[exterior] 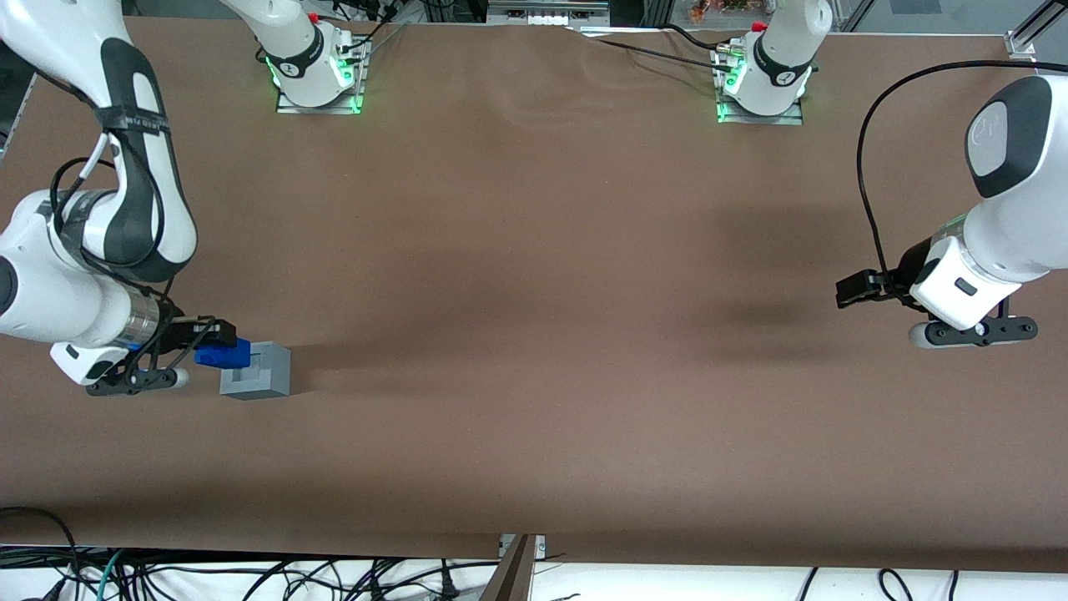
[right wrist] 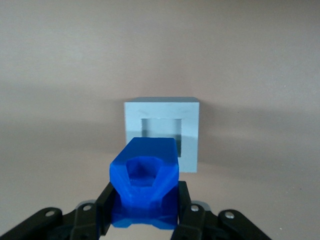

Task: Insert blue part into gray base with right arm
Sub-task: 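Lower the blue block into the gray base's square hole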

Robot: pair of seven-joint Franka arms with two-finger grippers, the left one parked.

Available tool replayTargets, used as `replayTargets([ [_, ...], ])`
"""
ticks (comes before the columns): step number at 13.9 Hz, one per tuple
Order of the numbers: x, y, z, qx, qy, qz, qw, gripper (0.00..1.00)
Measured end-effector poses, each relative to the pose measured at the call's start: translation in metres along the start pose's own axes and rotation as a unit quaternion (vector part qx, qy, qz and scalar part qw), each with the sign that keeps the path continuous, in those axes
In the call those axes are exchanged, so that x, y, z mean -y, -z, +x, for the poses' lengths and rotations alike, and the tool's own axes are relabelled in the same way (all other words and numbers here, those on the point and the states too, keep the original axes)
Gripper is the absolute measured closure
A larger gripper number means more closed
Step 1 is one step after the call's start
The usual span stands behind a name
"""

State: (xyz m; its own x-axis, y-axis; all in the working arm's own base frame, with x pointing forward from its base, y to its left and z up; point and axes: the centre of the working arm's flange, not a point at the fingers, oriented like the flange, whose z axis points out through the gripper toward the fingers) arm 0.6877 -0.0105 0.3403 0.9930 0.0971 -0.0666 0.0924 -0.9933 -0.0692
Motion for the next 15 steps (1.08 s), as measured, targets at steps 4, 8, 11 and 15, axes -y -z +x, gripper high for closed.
replayTargets([
  [4, -0.008, -0.023, 0.007, 0.012, -0.007, 0.002, 0.9999, 0.48],
  [8, -0.001, -0.024, 0.009, 0.005, -0.001, 0.003, 1.0, 0.48],
  [11, 0.0, -0.026, 0.011, 0.0, 0.005, 0.002, 1.0, 0.48],
  [15, 0.0, -0.03, 0.012, 0.0, 0.011, 0.001, 0.9999, 0.48],
])
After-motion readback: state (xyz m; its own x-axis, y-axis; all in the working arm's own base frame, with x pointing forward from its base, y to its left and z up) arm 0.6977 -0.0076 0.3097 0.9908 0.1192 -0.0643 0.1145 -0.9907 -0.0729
